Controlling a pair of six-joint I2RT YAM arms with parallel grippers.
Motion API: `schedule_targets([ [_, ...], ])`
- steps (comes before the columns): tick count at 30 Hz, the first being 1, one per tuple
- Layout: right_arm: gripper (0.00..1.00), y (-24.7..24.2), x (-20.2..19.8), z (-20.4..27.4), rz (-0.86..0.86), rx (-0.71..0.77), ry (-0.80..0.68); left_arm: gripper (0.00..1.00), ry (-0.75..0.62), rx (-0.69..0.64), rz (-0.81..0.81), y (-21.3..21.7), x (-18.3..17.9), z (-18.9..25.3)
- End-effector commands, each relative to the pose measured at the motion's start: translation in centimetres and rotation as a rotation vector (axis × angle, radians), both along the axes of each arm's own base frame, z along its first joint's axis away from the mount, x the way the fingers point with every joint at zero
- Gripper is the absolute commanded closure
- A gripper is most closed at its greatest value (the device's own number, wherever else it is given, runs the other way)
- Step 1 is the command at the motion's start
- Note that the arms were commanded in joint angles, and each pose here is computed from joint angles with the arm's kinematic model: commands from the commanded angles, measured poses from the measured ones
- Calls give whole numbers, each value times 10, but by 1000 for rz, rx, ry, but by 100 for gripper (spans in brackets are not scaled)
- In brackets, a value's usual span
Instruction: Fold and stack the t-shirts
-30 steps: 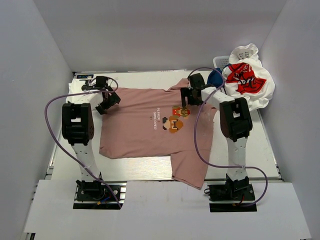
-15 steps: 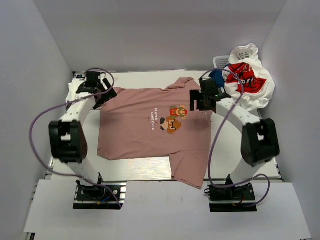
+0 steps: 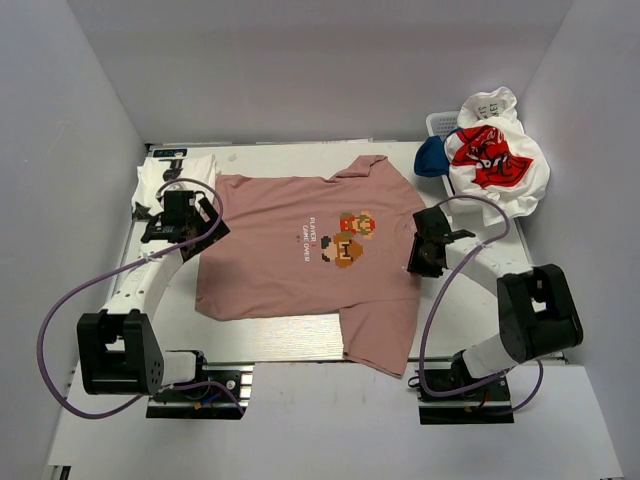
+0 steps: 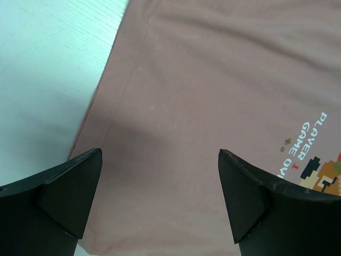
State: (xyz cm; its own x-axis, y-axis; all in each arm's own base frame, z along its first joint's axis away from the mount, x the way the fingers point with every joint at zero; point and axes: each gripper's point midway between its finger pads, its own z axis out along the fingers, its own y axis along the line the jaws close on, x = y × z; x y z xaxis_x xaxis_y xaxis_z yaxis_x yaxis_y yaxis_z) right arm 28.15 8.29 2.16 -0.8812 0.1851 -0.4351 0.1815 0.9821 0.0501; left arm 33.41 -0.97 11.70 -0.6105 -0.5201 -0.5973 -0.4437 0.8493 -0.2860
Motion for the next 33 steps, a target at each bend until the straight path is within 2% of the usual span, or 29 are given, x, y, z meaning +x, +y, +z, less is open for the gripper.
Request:
schedule_targets([
  [1,74,16,10,20,10,86,-74,0,-65,-20,-7,-4,6,17],
  [7,100,31,19,61,47,49,-156,0,-75,-20,-7,-4,6,17],
  [13,100,91,20,58,196,-11,-120,0,-41,-20,-24,-6,6,7],
  [15,100,107,33,60,207,-38,-134,0,-41,-20,-24,-6,8,5],
  [16,100,117,23,48,228,-70,-84,0,-41,-20,-24,-6,8,5],
  [20,100,151,50,42,224,-156,-86,0,-9,-20,-24,-6,8,-5],
  [21,89,156,49,40,234,-172,-81,0,4,-13,-32,-6,8,-9],
  [22,84,161,49,31,244,-191,-66,0,4,-13,-32,-6,8,-9],
  [26,55,174,60,46,254,-200,-117,0,43,-14,-45,-7,9,-23],
  [27,37,175,59,48,263,-188,-125,0,43,-14,-45,-7,11,-26],
  [29,29,177,62,69,281,-115,-197,0,71,-14,-44,-7,12,-36],
  [30,26,167,49,53,296,-118,-153,0,74,-14,-44,-7,14,-37],
  [31,23,167,47,77,303,-66,-207,0,79,-8,-51,-7,16,-41],
  [33,22,171,51,86,313,15,-260,0,90,-16,-58,-9,18,-47],
])
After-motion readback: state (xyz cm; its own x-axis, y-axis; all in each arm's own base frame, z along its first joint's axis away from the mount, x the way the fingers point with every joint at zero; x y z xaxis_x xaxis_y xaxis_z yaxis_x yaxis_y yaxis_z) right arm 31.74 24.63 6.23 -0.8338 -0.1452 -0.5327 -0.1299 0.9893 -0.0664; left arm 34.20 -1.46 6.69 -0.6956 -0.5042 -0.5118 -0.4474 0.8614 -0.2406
